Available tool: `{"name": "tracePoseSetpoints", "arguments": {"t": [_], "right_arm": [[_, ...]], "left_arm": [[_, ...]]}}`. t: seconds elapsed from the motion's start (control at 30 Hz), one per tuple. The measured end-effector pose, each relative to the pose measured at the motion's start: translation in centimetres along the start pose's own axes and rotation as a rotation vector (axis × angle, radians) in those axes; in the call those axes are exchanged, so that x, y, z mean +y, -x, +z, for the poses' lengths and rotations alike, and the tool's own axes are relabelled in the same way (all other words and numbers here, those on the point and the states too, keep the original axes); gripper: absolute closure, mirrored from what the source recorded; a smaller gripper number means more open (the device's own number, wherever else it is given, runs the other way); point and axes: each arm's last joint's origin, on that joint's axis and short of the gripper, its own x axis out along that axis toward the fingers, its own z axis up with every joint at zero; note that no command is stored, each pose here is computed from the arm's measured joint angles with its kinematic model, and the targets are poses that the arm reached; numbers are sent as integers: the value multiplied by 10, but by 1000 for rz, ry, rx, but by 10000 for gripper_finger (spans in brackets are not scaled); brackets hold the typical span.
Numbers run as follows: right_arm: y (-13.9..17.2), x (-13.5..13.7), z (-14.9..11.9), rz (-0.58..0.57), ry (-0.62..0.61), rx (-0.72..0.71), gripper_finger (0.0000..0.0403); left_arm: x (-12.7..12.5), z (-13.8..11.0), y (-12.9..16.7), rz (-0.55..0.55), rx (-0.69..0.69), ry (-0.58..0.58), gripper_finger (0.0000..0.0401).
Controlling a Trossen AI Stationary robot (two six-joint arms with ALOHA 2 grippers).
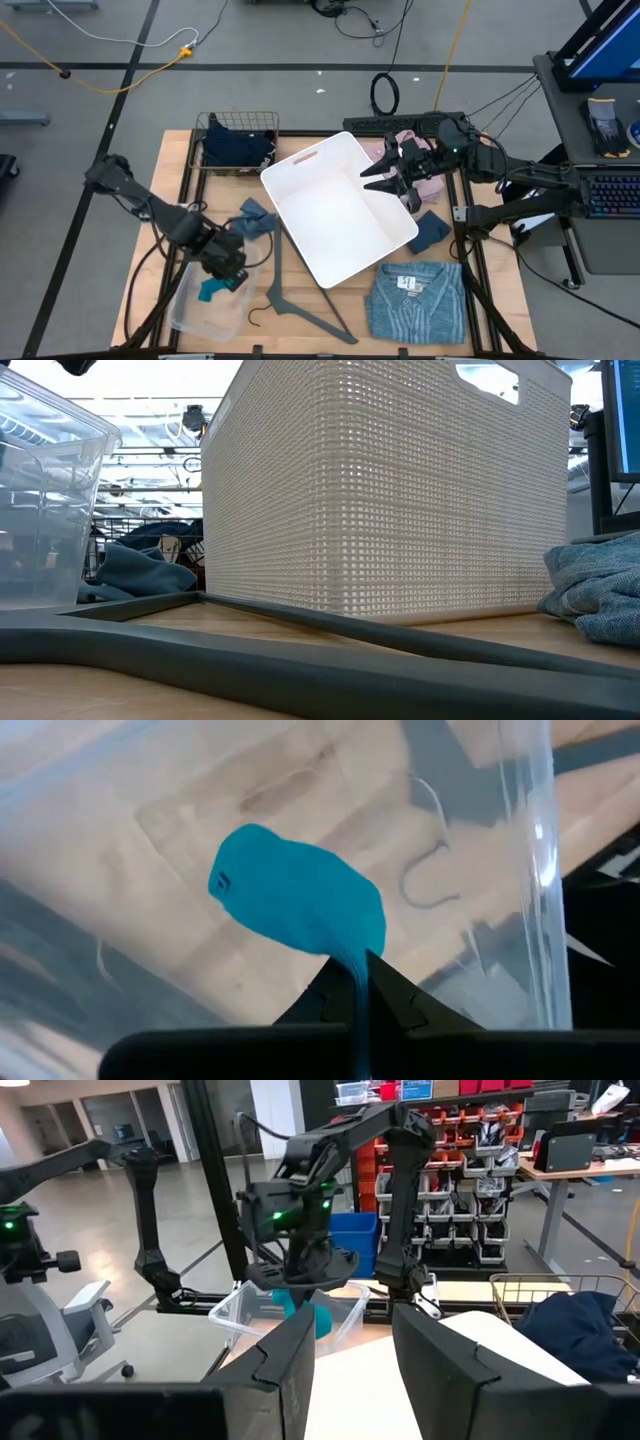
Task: Pick & Place Cloths
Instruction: Put the light blue sock into the transparent bin
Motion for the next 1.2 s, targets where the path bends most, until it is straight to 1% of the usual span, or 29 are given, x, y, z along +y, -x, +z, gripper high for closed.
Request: {"name": "tracePoseSetpoints", "arguments": {"t": [0.13,0.23,0.37,0.53,0.73,0.9,1.0,1.1,1.2], "right_arm": [[0,0,0,2,-3,4,276],[0,0,0,2,-4,4,276],[0,0,-1,1,-9,14,277],[0,0,-3,0,-14,24,277],[0,0,-3,0,-15,25,277],[0,0,-3,1,-15,25,277],[0,0,-3,1,-15,25,277],[0,0,-3,1,-15,25,277],[0,0,-3,4,-23,25,277]], "left_arm": [[-2,-5,-5,31,-74,-19,401],[-2,-9,-8,54,-134,-11,401],[-1,-16,-11,81,-139,32,401],[-6,-19,-20,97,-142,97,401],[-14,-16,-36,148,-142,105,401],[-16,-15,-41,175,-143,87,401],[-16,-15,-41,176,-169,77,400],[-15,-17,-41,191,-170,21,400],[-11,-20,-40,238,-162,-52,400]]}}
